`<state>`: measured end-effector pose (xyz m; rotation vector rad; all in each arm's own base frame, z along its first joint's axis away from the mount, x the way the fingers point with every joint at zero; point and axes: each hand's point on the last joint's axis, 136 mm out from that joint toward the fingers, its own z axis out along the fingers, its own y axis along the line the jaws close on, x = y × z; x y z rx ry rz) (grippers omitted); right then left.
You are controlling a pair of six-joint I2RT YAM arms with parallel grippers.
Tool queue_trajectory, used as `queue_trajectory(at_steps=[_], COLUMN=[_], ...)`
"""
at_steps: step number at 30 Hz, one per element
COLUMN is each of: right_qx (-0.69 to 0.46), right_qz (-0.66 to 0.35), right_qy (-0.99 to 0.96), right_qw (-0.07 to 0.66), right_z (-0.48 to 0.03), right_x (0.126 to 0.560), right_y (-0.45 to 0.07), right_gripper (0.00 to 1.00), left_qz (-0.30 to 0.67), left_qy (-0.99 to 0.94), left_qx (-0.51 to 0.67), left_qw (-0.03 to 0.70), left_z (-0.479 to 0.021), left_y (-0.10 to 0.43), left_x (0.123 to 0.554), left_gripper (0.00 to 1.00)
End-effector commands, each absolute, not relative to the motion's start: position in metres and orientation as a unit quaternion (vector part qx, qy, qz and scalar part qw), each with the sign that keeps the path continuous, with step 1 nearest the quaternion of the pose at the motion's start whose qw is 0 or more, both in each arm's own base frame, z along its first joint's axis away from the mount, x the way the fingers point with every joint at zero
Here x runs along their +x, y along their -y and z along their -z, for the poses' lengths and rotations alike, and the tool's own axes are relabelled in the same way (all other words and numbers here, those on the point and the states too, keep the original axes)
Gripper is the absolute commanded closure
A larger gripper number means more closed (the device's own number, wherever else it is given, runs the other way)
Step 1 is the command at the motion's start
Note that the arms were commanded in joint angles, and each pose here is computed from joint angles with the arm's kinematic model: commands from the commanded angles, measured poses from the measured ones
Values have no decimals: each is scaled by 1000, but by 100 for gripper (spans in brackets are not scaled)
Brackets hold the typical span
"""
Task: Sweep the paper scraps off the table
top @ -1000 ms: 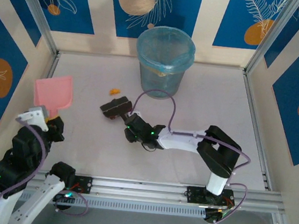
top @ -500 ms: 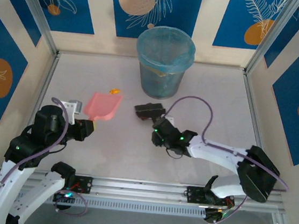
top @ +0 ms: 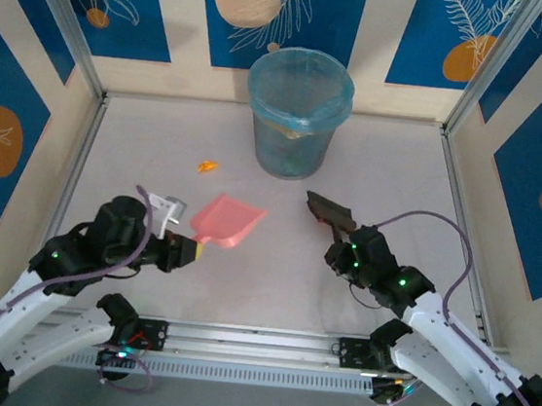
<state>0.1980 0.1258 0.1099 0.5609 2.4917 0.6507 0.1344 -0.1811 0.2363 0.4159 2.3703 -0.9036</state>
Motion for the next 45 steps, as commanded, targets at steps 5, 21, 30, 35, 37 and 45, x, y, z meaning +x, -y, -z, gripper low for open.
queue_trajectory(at_steps=[5, 21, 30, 35, 37, 45], right_qx=[225, 215, 224, 201, 190, 174], right_qz=[-288, -318, -262, -189, -181, -70], right_qy=[-911, -901, -907, -930, -934, -956], right_qw=[193, 202, 241, 244, 244, 225], right_z=[-124, -176, -182, -172, -169, -143], right_x=[189, 189, 202, 213, 218, 238], right_y=[-130, -124, -93, -77, -78, -63], right_gripper=[100, 100, 100, 100, 100, 100], left_qz=[271, 143, 110, 96, 94, 72], left_qy=[-889, -903, -895, -894, -893, -894], left_qx=[219, 329, 350, 359, 361, 372], left_qw=[298, 238, 253, 252, 251, 239], left_z=[-204, -84, -81, -81, -81, -68], left_y=[227, 304, 319, 327, 331, 339], left_x=[138, 136, 152, 160, 164, 178], left_gripper=[100, 100, 100, 100, 100, 100])
